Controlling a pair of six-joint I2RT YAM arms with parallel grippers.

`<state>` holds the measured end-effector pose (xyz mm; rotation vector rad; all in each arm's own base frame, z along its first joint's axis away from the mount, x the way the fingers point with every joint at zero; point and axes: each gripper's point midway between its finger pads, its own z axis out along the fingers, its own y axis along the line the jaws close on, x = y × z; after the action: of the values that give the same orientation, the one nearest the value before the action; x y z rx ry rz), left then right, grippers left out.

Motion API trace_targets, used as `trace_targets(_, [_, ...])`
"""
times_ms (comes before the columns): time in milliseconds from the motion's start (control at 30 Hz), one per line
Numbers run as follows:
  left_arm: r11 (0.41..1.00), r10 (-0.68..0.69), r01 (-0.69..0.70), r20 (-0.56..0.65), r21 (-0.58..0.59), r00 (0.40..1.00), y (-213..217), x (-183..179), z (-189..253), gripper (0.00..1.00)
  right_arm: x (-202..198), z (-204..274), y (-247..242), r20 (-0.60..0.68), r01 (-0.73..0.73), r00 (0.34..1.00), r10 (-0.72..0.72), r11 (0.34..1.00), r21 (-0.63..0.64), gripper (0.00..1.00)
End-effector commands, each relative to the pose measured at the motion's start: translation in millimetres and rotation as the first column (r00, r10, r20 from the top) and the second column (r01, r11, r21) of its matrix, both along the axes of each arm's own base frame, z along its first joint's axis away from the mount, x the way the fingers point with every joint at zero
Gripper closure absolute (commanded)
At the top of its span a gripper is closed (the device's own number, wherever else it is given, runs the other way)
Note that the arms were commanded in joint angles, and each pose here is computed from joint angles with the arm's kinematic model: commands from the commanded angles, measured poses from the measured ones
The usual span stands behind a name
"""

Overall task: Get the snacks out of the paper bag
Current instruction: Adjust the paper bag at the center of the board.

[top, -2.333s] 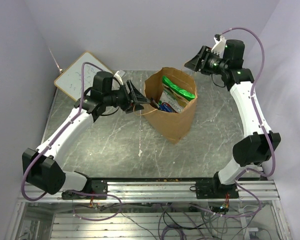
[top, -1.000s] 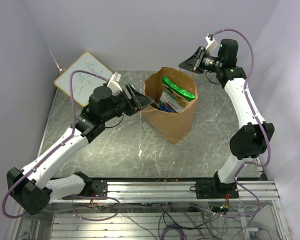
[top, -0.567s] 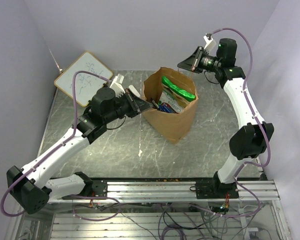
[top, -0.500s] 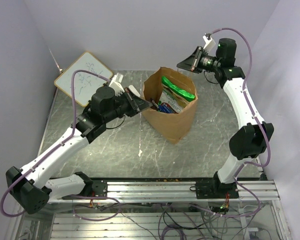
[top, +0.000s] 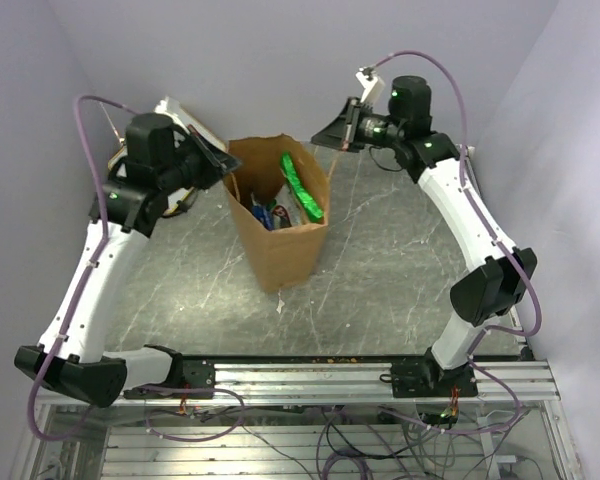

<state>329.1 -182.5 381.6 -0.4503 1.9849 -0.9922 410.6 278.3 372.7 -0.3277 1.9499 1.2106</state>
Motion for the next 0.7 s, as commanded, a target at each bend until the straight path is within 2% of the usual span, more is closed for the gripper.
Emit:
trace_targets(0, [0.994,0.053,-0.059,0.067,0.093,0.996,48,-11,50,0.93,-28,56,46,0.151,-0.063,0.987,0.048,0.994,0.094,1.00])
trace_targets(133, [0.950,0.167,-0.169,0.032,0.263,0.985,91,-16,52,0.93,-63,48,95,0.147,-0.088,0.987,0.069,0.988,0.127,1.00])
trace_targets(233, [0.925,0.210,-0.194,-0.014,0.326,0.978,110,-14,37,0.93,-82,39,117,0.132,-0.094,0.989,0.072,0.981,0.172,1.00])
trace_targets(500, [0.908,0.226,-0.202,-0.025,0.367,0.974,124,-1,28,0.93,-109,14,141,0.064,-0.121,0.992,0.110,0.972,0.204,1.00])
trace_targets(600, [0.928,0.156,-0.132,-0.041,0.348,0.987,113,0,18,0.93,-120,-3,139,0.023,-0.135,0.991,0.133,0.975,0.178,1.00])
trace_targets(667, [0.956,0.081,-0.064,-0.046,0.287,0.996,96,-1,14,0.93,-135,-10,136,0.010,-0.172,0.985,0.173,0.968,0.180,1.00])
